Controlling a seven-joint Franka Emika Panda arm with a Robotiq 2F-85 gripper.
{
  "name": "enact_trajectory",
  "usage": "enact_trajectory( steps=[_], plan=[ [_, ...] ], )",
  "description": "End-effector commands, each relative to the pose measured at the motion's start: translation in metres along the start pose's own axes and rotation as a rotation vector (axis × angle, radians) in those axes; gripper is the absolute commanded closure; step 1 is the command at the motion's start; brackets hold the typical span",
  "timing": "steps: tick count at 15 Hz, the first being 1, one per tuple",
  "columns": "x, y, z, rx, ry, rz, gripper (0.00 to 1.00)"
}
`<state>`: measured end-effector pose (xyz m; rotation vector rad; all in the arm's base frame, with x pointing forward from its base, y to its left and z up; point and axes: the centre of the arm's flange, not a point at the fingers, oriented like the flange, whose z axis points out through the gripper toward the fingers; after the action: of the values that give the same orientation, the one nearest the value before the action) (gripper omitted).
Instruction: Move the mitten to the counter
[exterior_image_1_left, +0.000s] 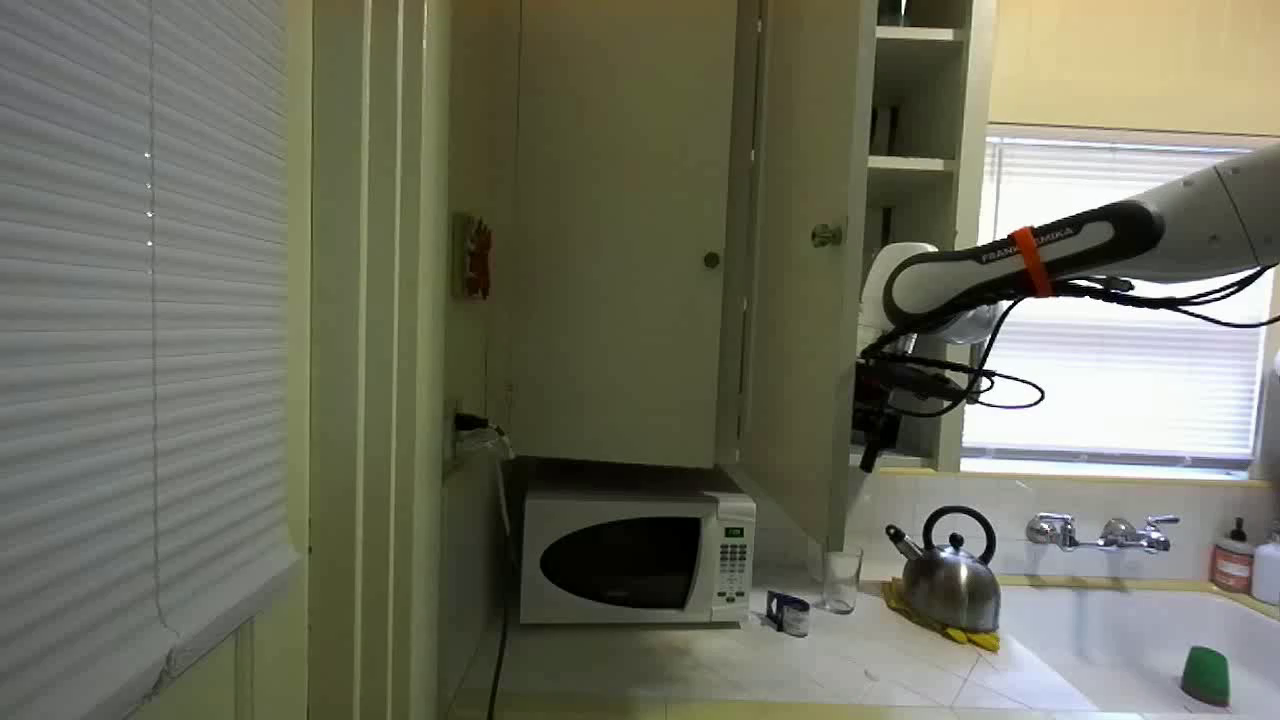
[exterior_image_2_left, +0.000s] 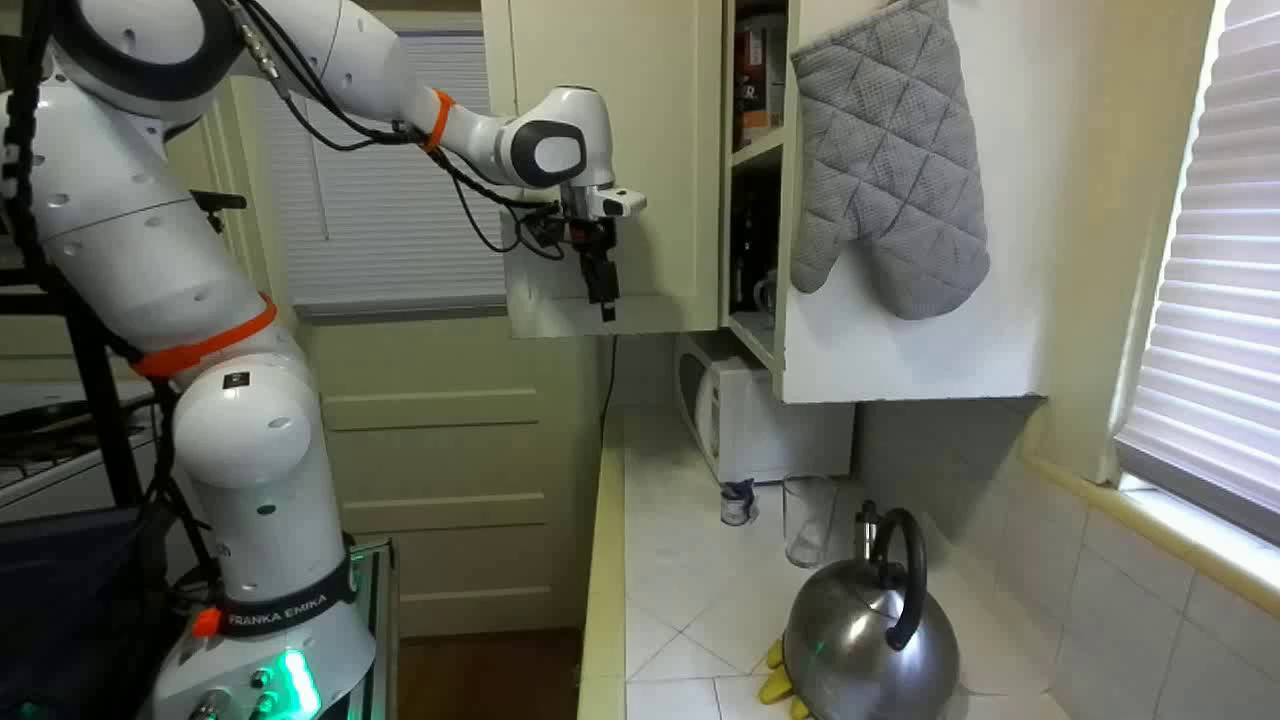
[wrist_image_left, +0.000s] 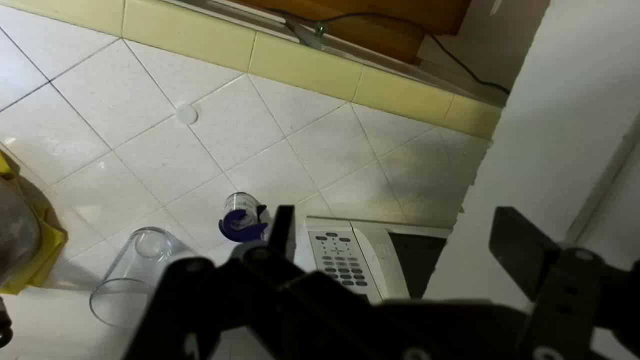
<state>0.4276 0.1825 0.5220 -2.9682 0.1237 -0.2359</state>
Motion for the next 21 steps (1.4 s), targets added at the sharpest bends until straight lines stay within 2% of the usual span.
enact_trajectory(
  steps=[1,15,19,21],
  plan=[
    [0.0,0.0,0.0,0.0,0.0,0.0,0.0],
    [0.0,0.0,-0.003,-0.014,-0.001,0.006,0.0],
    [-0.026,-0.006,-0.026,-0.001,0.009,-0.037,0.0],
    [-0.05,-0.004,-0.04,0.02,0.032,-0.028,0.0]
  ],
)
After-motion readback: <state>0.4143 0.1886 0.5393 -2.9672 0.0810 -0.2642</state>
